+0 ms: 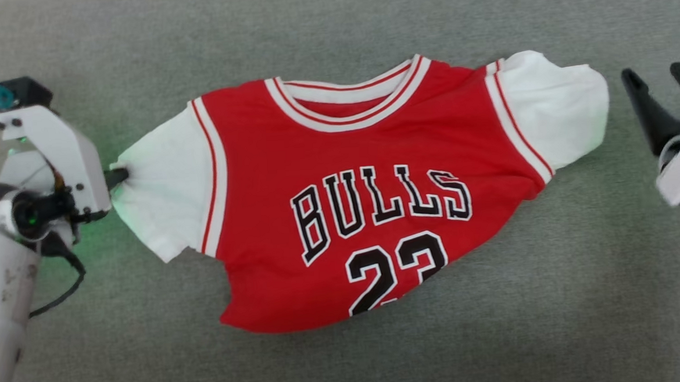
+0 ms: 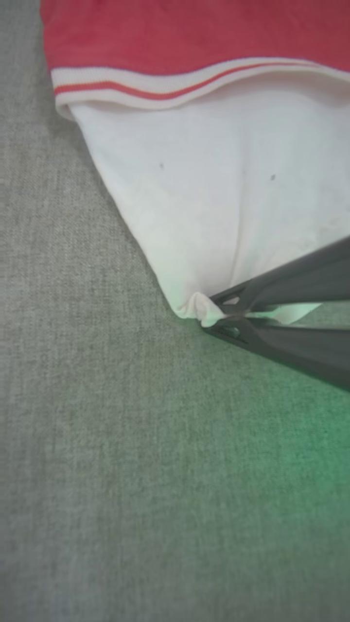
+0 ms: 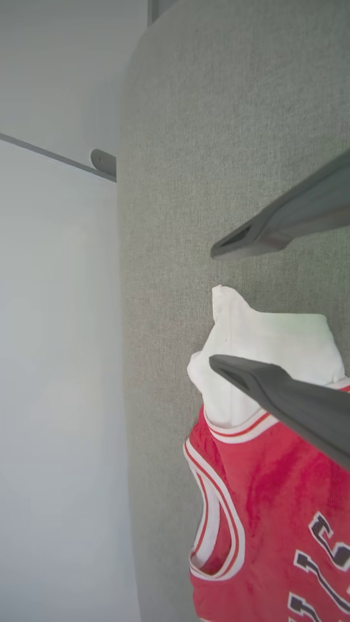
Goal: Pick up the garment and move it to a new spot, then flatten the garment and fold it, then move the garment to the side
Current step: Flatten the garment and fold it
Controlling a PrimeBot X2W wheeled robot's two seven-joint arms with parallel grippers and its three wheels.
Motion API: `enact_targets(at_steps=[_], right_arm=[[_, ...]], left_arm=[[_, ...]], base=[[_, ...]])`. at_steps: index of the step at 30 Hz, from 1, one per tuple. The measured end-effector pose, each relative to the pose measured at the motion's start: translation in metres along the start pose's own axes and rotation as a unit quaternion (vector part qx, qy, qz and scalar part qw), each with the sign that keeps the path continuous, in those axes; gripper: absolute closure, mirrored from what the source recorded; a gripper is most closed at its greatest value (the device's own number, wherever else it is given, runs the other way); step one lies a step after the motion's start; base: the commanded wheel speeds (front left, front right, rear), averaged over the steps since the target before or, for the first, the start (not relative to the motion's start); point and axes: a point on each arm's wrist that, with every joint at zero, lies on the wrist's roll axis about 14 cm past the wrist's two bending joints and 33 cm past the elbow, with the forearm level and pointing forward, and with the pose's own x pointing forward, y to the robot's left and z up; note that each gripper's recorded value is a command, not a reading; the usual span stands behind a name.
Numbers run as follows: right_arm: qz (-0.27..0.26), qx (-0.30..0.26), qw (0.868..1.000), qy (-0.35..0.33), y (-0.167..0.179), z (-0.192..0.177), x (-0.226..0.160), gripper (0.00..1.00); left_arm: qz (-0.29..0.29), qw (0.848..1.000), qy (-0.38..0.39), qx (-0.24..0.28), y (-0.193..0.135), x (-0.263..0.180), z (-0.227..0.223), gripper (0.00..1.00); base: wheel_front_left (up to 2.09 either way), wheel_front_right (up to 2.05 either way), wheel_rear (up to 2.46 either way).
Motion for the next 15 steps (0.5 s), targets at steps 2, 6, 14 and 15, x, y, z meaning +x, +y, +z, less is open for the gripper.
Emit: enact_targets(at_steps=[2, 6, 14, 15], right_arm=[[-0.002, -0.009, 0.999, 0.035, -0.005, -0.004, 0.011, 0.00], [-0.004, -0.008, 0.995, 0.097, -0.009, -0.013, 0.032, 0.00], [-0.006, 0.007, 0.975, 0.224, -0.011, -0.050, 0.065, 0.00], [-0.008, 0.011, 0.972, 0.236, -0.011, -0.055, 0.068, 0.00]], left_arm=[[0.000, 1.000, -0.005, 0.003, 0.000, 0.000, 0.002, 1.00], [-0.004, 1.000, -0.011, 0.001, 0.000, 0.000, 0.004, 1.00], [-0.005, 1.000, -0.021, -0.002, 0.003, 0.001, 0.003, 1.00], [-0.005, 1.000, -0.022, -0.004, 0.003, 0.001, 0.003, 1.00]], base=[[0.00, 0.00, 0.00], [0.00, 0.00, 0.00], [0.00, 0.00, 0.00], [0.00, 0.00, 0.00]])
